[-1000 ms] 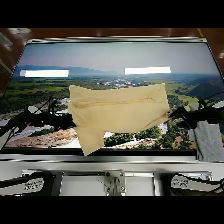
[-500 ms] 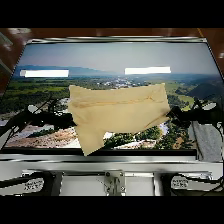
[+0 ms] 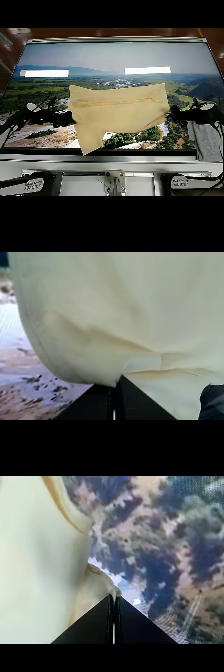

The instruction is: Fold the shirts.

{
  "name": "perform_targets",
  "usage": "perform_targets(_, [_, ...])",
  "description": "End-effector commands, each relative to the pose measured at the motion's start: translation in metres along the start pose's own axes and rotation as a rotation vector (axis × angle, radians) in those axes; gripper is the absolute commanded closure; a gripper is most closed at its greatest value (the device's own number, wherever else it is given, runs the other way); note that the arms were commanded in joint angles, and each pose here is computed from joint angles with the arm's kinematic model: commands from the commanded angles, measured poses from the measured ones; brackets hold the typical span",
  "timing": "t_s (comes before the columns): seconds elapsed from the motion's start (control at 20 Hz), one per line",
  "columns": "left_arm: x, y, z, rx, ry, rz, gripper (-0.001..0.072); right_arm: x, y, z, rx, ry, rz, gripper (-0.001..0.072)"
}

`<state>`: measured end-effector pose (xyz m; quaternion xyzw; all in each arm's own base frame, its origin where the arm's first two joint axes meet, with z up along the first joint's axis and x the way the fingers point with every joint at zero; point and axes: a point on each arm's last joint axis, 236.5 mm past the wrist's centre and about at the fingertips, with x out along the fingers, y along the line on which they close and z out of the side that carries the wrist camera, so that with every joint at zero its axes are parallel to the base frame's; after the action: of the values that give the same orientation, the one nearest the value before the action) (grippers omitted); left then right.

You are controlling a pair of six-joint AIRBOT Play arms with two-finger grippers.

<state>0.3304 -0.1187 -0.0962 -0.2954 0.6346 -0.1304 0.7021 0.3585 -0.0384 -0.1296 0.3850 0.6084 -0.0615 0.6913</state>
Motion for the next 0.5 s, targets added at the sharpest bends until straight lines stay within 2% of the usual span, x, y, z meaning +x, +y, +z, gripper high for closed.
perform_targets(0.0, [-0.015,-0.011,0.016,0.069,-0.052,0.002,0.0665,-0.025,0.016,-0.004,-0.113,-0.007,0.018,0.0652])
perform_targets(0.1, [-0.053,-0.039,0.043,0.166,-0.171,-0.002,0.0666,-0.07,0.049,0.013,-0.282,-0.125,0.056,0.0652])
perform_targets(0.2, [-0.123,-0.098,0.07,0.303,-0.357,-0.05,0.0666,-0.15,0.109,0.033,-0.494,-0.344,0.131,0.0652])
perform_targets(0.3, [-0.223,-0.169,0.075,0.483,-0.581,-0.088,0.0665,-0.264,0.177,0.034,-0.628,-0.63,0.21,0.0652])
perform_targets(0.4, [-0.347,-0.228,0.055,0.685,-0.882,-0.029,0.0665,-0.388,0.228,0.003,-0.708,-0.935,0.263,0.0652])
perform_targets(0.45, [-0.41,-0.247,0.035,0.724,-1.04,0.014,0.0666,-0.442,0.243,-0.021,-0.747,-1.072,0.27,0.0652])
